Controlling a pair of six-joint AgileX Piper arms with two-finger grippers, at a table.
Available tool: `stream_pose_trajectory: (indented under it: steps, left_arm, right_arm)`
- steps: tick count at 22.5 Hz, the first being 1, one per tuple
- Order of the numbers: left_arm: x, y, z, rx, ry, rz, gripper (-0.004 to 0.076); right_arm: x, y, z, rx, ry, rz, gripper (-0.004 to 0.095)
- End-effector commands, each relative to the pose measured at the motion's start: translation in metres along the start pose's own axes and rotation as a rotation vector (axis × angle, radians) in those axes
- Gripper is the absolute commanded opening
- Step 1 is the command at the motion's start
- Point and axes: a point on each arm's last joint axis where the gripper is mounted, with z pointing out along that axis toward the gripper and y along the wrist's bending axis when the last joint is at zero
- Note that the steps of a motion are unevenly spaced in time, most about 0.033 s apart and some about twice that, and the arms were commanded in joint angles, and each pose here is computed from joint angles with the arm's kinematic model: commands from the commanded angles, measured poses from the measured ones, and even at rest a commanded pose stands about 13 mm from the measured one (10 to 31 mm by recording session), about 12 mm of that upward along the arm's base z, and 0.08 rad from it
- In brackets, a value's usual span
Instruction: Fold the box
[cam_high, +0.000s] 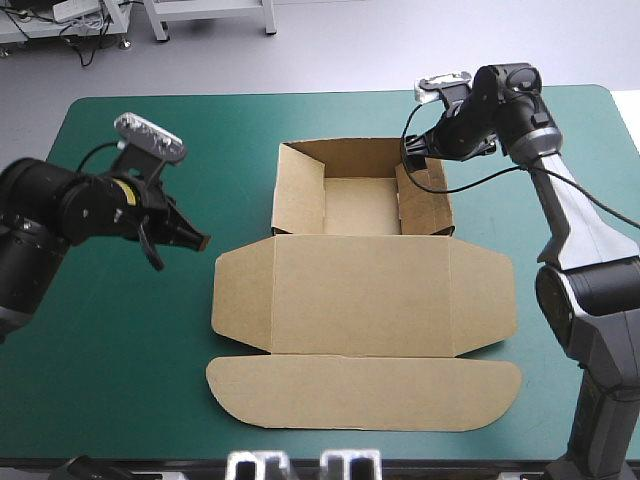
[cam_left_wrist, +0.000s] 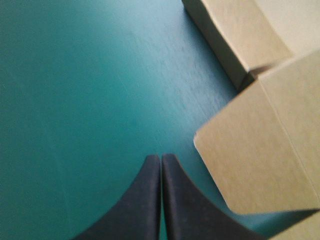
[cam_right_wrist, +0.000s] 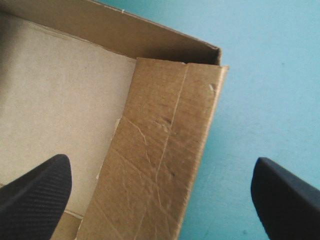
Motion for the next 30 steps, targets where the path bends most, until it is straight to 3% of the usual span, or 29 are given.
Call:
stream_pose_trajectory:
  steps: [1,5,7,8,9,10,11,16,18,24,30]
  left_arm:
    - [0.033,-0.005,0.002,0.004,0.083,-0.072,-0.0008]
    - [0.067,-0.013,0.027,0.010,0.175,-0.108,-0.0008]
    - [0.071,-0.014,0.030,0.011,0.187,-0.107,-0.0008]
    - [0.070,-0.014,0.030,0.006,0.175,-0.113,-0.0008]
    - [0.069,-0.013,0.030,0.003,0.162,-0.112,-0.0008]
    - [0.066,-0.013,0.030,0.000,0.132,-0.111,-0.0008]
    - [0.064,-0.013,0.031,-0.002,0.106,-0.122,-0.0008]
    - [0.059,-0.012,0.031,-0.005,0.053,-0.125,-0.0008]
    - [0.059,-0.011,0.031,-0.015,0.058,-0.119,-0.0008]
    - [0.061,-0.008,0.031,-0.051,0.072,-0.101,-0.0008]
    - [0.061,-0.008,0.031,-0.054,0.072,-0.099,-0.0008]
  right_arm:
    - [-0.003,-0.001,-0.002,-0.024,-0.015,-0.002,0.0900]
    - [0.001,-0.007,0.045,-0.028,0.082,0.022,0.0863]
    - [0.001,-0.007,0.051,-0.035,0.093,0.024,0.0653]
    - [0.001,-0.007,0.051,-0.029,0.093,0.022,0.0445]
    - [0.001,-0.008,0.051,-0.020,0.095,0.016,0.0321]
    - [0.002,-0.011,0.051,0.011,0.100,-0.008,0.0108]
    - [0.002,-0.013,0.051,0.033,0.104,-0.022,-0.0012]
    - [-0.002,-0.032,0.037,0.163,0.083,-0.075,-0.0020]
    - [-0.006,-0.060,0.019,0.237,0.039,-0.042,-0.0020]
    - [0.019,-0.163,-0.019,0.360,0.000,0.170,-0.0020]
    - [0.072,-0.252,-0.051,0.411,-0.011,0.409,-0.0020]
